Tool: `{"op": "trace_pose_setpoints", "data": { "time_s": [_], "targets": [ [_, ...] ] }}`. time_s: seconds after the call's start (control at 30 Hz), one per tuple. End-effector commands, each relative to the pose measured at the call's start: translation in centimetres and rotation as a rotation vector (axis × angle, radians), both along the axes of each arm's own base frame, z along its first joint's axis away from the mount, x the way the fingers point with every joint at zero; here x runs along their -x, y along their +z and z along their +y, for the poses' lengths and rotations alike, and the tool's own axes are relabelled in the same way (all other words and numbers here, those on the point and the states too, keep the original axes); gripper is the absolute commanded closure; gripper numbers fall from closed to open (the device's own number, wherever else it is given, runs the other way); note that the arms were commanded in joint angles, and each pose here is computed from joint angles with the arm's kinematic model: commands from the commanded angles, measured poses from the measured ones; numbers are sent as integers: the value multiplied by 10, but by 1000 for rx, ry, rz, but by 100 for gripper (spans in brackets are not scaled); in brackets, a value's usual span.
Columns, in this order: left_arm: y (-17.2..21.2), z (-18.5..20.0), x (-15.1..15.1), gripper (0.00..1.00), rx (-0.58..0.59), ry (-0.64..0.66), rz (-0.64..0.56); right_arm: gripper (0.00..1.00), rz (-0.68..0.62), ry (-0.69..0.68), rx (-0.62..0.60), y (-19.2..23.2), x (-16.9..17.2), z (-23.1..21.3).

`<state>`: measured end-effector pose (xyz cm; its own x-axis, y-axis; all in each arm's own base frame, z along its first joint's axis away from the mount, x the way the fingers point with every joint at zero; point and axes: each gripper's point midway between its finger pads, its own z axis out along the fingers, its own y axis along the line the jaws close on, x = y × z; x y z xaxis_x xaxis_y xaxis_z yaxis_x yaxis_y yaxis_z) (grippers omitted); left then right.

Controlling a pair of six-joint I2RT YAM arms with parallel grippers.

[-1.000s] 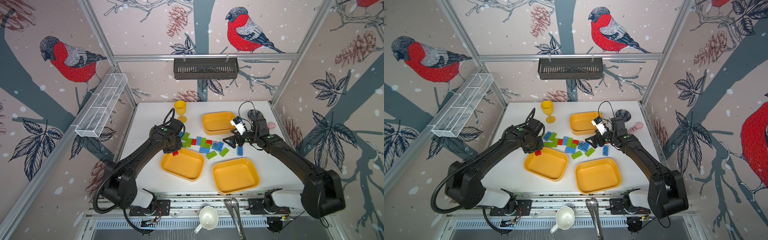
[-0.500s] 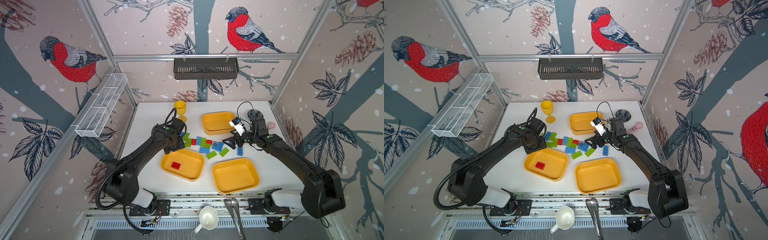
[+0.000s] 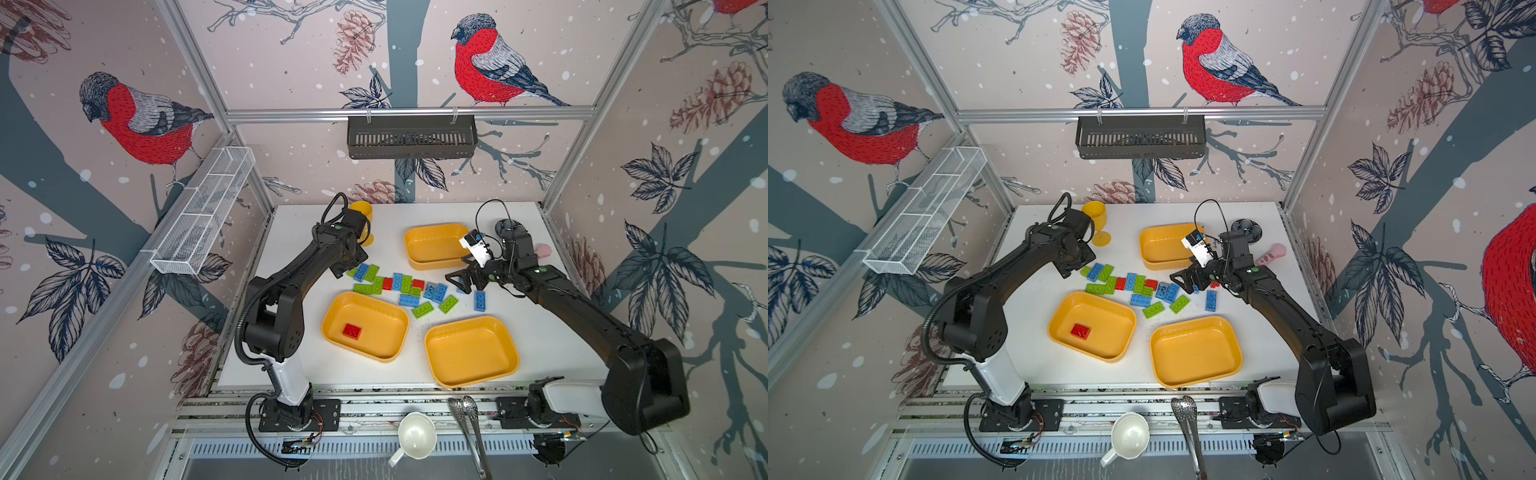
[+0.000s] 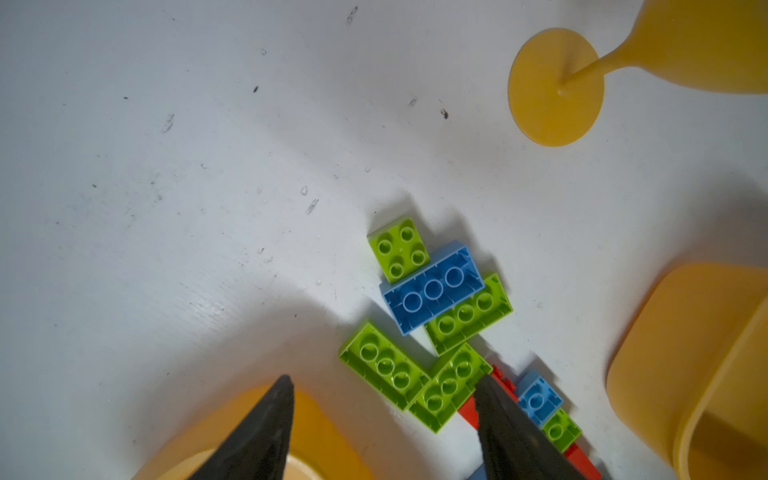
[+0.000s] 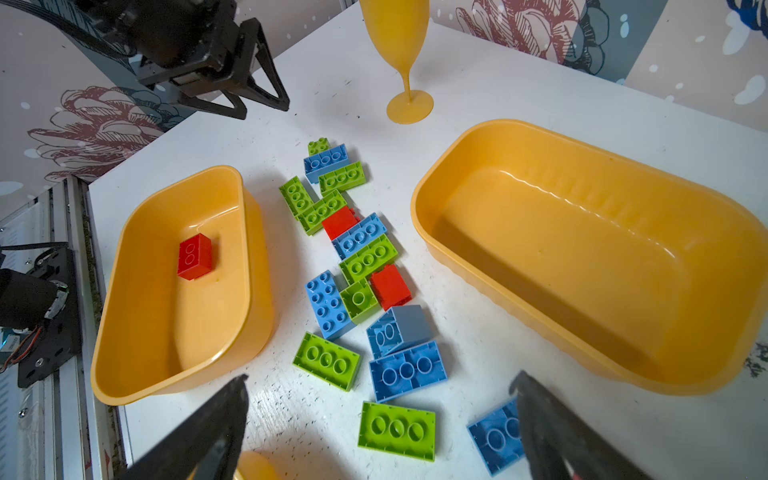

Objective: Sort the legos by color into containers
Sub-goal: 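Return the left gripper to the pile and grasp a lime-green brick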

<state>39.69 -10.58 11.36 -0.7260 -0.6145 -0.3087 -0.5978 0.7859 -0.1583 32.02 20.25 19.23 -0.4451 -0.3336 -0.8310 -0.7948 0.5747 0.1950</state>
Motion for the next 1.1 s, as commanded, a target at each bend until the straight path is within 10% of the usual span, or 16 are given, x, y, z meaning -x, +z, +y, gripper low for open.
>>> {"op": "trace_pose_setpoints", "data": {
  "time_s": [0.0,1.07],
  "targets": [
    [-10,6,-16,31,-6,60,-12,1,-44,3,-6,10,-6,0],
    [-90,4,-35,65,55,108,75,1,-4,-12,14,-1,-6,-10]
  ]
}}
